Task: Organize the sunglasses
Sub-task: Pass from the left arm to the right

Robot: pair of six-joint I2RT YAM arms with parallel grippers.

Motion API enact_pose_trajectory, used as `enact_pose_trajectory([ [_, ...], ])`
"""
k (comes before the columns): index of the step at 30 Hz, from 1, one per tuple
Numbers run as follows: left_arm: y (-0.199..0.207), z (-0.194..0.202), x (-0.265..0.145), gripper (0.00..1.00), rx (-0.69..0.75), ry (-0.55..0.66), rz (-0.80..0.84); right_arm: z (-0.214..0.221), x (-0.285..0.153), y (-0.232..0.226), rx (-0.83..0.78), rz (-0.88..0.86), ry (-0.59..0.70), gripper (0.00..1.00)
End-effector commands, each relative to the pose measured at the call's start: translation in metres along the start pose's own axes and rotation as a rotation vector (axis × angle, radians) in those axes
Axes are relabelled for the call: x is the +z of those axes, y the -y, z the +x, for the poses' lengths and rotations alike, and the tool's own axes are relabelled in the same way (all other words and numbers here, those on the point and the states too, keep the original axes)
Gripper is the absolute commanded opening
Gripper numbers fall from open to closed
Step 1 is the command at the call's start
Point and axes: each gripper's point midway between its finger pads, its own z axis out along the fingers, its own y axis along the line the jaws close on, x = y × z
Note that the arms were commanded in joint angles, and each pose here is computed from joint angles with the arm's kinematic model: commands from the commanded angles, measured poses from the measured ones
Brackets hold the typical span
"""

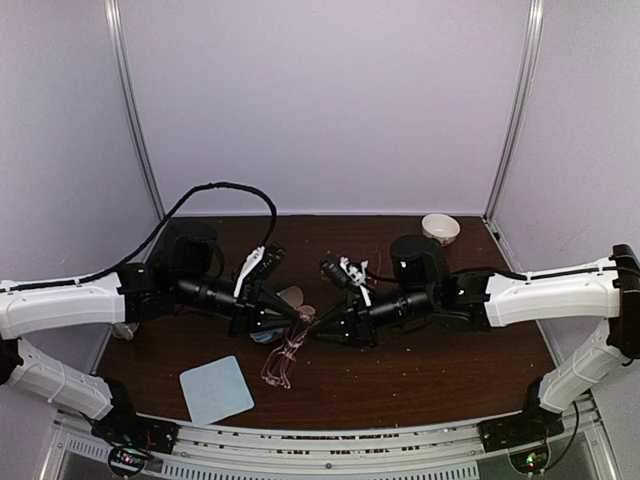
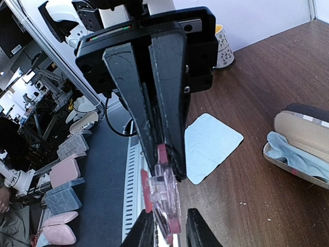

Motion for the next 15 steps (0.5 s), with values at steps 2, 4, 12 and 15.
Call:
enact_pose_trajectory([
  [2,0.0087,-0.0226,0.0021,0.00,0.046,0.054,0.048,-0.0151,0.0056,-0.0134,-0.025,-0.065,0.030,0.20],
  [4,0.0084,-0.0216,0.0030,0.00,0.043,0.051,0.052,-0.0138,0.0070,-0.0137,-0.024,-0.073,0.027,0.14],
  [12,0.0055,-0.0181,0.0068,0.00,0.033,0.040,0.054,-0.0101,0.0050,-0.0190,-0.027,-0.105,0.027,0.00],
  [15,0.0043,-0.0178,0.0083,0.00,0.031,0.037,0.055,-0.0128,0.0035,-0.0231,-0.026,-0.122,0.044,0.00],
])
